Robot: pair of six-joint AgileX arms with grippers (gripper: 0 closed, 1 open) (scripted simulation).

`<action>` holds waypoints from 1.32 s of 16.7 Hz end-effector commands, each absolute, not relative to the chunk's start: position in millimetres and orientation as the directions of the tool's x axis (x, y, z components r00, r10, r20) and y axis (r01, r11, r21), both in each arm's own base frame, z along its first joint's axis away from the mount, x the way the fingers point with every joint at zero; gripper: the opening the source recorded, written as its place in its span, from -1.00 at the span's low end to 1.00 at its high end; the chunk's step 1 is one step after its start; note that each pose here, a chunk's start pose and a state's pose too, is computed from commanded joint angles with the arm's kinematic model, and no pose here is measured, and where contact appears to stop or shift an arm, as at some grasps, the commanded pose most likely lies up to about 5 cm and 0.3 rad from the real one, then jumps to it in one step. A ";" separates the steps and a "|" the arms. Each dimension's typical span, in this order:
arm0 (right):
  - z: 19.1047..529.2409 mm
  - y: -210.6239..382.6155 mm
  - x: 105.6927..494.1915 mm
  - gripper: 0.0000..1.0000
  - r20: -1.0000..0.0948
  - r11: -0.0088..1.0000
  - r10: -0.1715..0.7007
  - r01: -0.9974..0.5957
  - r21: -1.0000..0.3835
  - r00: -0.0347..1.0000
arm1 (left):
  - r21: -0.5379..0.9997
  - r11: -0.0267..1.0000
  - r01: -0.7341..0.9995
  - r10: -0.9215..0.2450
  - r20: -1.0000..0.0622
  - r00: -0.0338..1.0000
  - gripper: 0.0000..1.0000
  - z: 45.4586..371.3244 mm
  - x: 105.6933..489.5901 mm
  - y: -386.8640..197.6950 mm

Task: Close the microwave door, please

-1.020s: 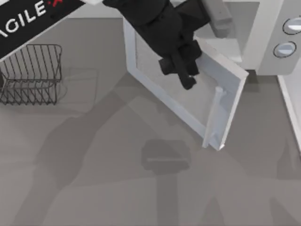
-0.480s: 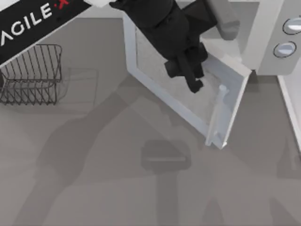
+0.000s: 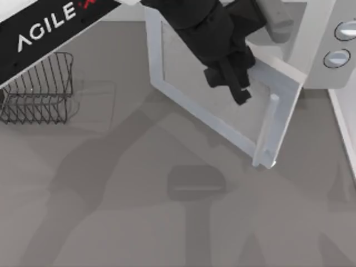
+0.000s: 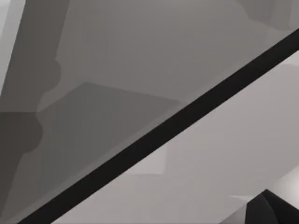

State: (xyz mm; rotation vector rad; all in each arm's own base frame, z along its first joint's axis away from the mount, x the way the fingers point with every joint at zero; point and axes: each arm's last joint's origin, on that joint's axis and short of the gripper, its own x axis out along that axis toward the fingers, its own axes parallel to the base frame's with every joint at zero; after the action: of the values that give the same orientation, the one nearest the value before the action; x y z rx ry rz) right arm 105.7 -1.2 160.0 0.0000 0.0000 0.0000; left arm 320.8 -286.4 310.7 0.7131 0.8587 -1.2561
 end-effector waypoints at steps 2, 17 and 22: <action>160.0 -1.2 105.7 1.00 0.000 1.000 0.000 0.000 0.000 1.000 | -0.003 0.170 0.985 -0.504 -0.860 0.084 -1.00 311.8 318.1 -289.3; 160.0 -1.2 105.7 1.00 0.000 1.000 0.000 0.000 0.000 1.000 | -0.004 0.176 0.984 -0.503 -0.860 0.086 -1.00 310.9 318.7 -306.8; 160.0 -1.2 105.7 1.00 0.000 1.000 0.000 0.000 0.000 1.000 | -0.003 0.172 0.985 -0.493 -0.866 0.084 -1.00 310.2 313.8 -315.6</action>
State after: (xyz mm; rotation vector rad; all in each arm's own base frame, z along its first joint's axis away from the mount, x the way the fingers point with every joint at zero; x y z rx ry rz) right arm 105.7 -1.2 160.0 0.0000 0.0000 0.0000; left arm 313.8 -315.6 310.2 0.7248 0.8671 -1.2607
